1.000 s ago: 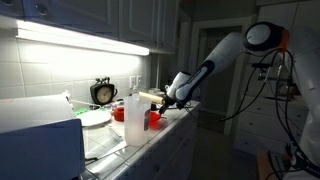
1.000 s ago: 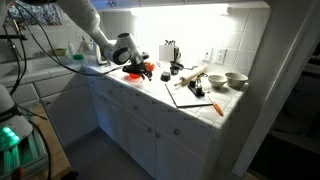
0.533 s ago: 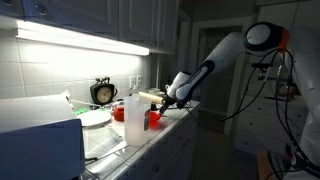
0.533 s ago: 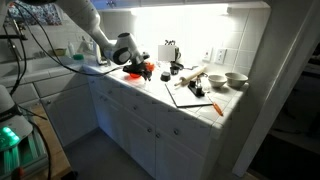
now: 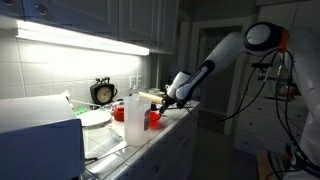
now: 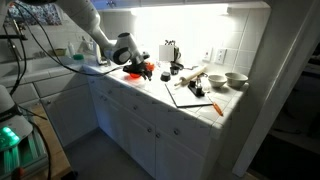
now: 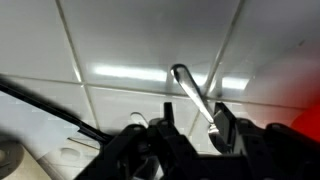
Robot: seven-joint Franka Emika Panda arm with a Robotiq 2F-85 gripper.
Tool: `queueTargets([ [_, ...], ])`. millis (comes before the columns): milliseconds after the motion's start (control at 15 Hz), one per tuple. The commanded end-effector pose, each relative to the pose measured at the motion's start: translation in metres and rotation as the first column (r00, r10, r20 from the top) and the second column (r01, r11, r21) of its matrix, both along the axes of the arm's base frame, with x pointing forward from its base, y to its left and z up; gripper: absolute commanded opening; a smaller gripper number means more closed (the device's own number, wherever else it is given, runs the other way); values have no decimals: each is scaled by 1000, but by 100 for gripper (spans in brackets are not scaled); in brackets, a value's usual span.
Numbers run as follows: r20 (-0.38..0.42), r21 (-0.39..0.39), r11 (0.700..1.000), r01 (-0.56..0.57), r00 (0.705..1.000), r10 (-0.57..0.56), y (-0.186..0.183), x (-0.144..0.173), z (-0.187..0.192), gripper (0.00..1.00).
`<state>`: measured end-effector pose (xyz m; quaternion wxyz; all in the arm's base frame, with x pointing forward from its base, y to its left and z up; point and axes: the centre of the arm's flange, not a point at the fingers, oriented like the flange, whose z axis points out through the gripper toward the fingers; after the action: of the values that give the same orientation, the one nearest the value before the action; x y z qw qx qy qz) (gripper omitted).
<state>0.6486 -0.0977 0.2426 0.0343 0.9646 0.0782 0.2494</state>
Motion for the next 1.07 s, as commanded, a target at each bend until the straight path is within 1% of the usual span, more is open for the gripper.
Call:
queueTargets([
  [0,28,8,999,-48,998,48,-7,12,-1,78],
  [67,34,6,998,-70,997,70,-8,15,-1,86],
  [200,39,3,992,-122,992,122,-9,20,-2,99],
  [400,43,-1,982,-188,981,188,-11,25,-7,100],
  [667,40,8,974,-226,973,225,-13,28,-12,100],
  [733,41,10,973,-232,972,231,-14,28,-14,75],
  [800,42,12,972,-235,971,235,-14,29,-15,72],
  [867,43,12,971,-238,970,237,-15,29,-14,66],
  [933,45,14,970,-241,970,240,-15,29,-15,57],
  [1000,47,13,970,-242,969,241,-14,29,-14,51],
])
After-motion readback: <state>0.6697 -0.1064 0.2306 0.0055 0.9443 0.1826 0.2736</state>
